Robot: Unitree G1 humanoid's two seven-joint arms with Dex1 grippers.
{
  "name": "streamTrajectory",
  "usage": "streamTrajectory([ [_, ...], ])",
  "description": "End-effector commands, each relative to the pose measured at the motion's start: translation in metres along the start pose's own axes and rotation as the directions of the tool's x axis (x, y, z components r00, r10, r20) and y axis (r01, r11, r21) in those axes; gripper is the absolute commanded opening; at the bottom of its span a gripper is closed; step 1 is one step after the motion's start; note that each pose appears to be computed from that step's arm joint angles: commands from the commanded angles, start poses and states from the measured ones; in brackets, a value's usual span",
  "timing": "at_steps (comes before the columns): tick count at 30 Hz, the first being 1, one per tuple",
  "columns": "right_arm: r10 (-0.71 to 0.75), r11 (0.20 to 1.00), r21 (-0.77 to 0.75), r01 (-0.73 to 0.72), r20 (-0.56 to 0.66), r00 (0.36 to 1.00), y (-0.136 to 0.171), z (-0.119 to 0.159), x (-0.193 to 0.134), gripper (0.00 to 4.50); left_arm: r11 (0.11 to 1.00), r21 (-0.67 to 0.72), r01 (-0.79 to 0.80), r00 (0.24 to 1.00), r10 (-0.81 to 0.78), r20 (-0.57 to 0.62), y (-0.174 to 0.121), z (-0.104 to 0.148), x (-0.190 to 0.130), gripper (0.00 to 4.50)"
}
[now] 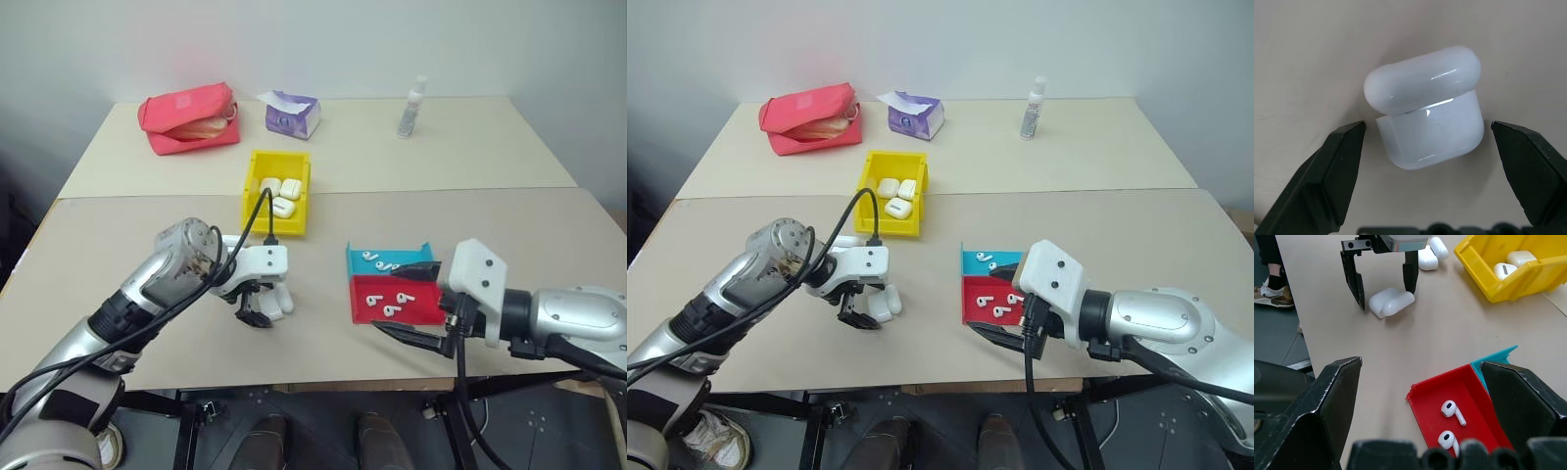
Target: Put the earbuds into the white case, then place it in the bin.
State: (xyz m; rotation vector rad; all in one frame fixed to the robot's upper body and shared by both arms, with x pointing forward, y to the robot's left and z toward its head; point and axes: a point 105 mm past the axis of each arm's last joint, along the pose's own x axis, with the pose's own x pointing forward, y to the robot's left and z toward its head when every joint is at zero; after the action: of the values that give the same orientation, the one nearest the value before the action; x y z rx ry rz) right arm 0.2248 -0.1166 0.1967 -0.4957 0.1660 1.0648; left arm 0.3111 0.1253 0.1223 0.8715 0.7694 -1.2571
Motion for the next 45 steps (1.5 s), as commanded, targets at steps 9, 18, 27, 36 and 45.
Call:
streamTrajectory([
  [9, -0.014, 0.999, -0.040, 0.016, 0.038, 0.999, 0.002, 0.010, -0.001, 4.50, 0.995, -0.097, -0.013, 0.999, 0.009, -0.043, -0.006, -0.004, 0.000, 4.48],
  [18, -0.015, 0.999, -0.043, 0.017, 0.036, 0.999, 0.002, 0.009, -0.002, 4.50, 0.994, -0.092, -0.066, 0.997, 0.062, -0.049, -0.003, -0.006, 0.003, 2.92],
  [27, -0.014, 0.999, -0.049, 0.016, 0.026, 1.000, 0.000, 0.008, -0.005, 4.50, 0.990, -0.058, -0.129, 0.976, 0.137, 0.170, 0.011, 0.005, -0.018, 2.73],
  [36, -0.014, 0.997, -0.073, 0.014, 0.000, 1.000, -0.009, 0.004, -0.019, 4.50, 0.973, 0.053, -0.226, 0.680, 0.119, 0.724, 0.027, 0.041, -0.079, 2.73],
  [45, -0.007, 0.993, -0.115, 0.001, -0.053, 0.999, -0.021, 0.005, -0.030, 4.50, 0.979, 0.153, -0.137, 0.308, -0.104, 0.946, 0.009, 0.106, -0.105, 2.73],
])
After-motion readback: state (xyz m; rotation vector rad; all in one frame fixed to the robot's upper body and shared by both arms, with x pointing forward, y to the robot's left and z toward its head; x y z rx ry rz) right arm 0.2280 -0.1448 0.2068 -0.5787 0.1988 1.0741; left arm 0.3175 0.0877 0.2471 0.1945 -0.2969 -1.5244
